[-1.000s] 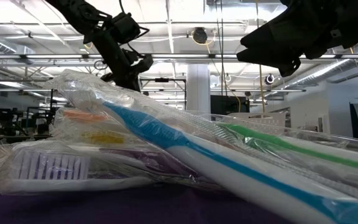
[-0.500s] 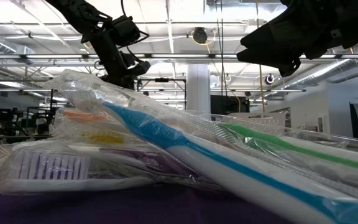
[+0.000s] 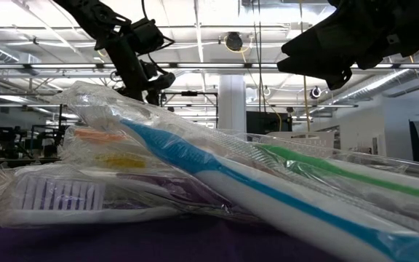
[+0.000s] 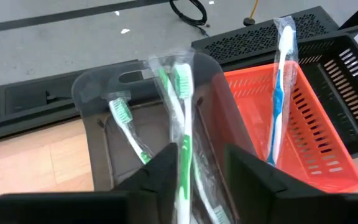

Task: Pick & Place Toothbrushes
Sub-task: Put the green toothbrush into the light black bin, then put the purple toothbrush into the white bin

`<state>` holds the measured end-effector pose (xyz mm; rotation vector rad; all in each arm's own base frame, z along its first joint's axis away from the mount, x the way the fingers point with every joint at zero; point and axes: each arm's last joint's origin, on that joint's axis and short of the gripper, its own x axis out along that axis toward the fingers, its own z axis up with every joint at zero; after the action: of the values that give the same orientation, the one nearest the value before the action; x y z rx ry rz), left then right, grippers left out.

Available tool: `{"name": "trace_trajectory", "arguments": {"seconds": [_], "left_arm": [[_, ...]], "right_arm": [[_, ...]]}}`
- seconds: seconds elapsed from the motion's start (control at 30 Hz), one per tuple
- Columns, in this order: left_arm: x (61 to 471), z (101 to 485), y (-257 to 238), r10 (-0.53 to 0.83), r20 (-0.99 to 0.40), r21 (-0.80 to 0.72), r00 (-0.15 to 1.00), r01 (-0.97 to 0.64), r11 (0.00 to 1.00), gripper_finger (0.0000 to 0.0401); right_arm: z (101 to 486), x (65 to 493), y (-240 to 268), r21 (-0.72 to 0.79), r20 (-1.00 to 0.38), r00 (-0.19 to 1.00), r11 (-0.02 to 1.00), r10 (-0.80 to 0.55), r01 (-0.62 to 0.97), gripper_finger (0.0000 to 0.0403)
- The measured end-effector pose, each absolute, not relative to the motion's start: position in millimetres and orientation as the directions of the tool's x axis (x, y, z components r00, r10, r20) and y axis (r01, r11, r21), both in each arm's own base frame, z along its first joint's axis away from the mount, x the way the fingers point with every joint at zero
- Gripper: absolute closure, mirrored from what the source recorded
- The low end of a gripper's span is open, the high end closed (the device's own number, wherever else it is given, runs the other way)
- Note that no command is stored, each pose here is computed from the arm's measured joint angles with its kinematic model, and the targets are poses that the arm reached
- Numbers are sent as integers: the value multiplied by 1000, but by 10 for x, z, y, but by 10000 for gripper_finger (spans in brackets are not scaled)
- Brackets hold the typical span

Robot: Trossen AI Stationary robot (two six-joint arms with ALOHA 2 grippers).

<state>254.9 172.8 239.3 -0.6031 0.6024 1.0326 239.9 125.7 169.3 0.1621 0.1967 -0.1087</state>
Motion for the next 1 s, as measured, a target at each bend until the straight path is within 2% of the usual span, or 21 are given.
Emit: {"name": "trace_trajectory", "arguments": {"seconds": [0.13,0.3,0.43,0.7,1.0], "left_arm": [[2549,2392,1728,594,-706,-135,386,-897,422,229],[2559,2391,1717,577,-710,-138,403,-884,447,209],[2592,2418,1653,564,-704,-122,432,-855,503,210],[2710,2536,1327,475,-684,-148,554,-743,653,213],[2903,2569,783,367,-671,-134,645,-591,795,215]], "right_arm": [[1692,2399,1257,148,-204,975,981,-92,123,234],[1666,2393,1253,140,-227,969,982,-95,129,236],[1612,2377,1245,142,-277,956,980,-97,141,234],[1444,2310,1255,167,-459,888,985,34,48,234],[1308,2205,1246,158,-591,807,982,6,108,234]]}}
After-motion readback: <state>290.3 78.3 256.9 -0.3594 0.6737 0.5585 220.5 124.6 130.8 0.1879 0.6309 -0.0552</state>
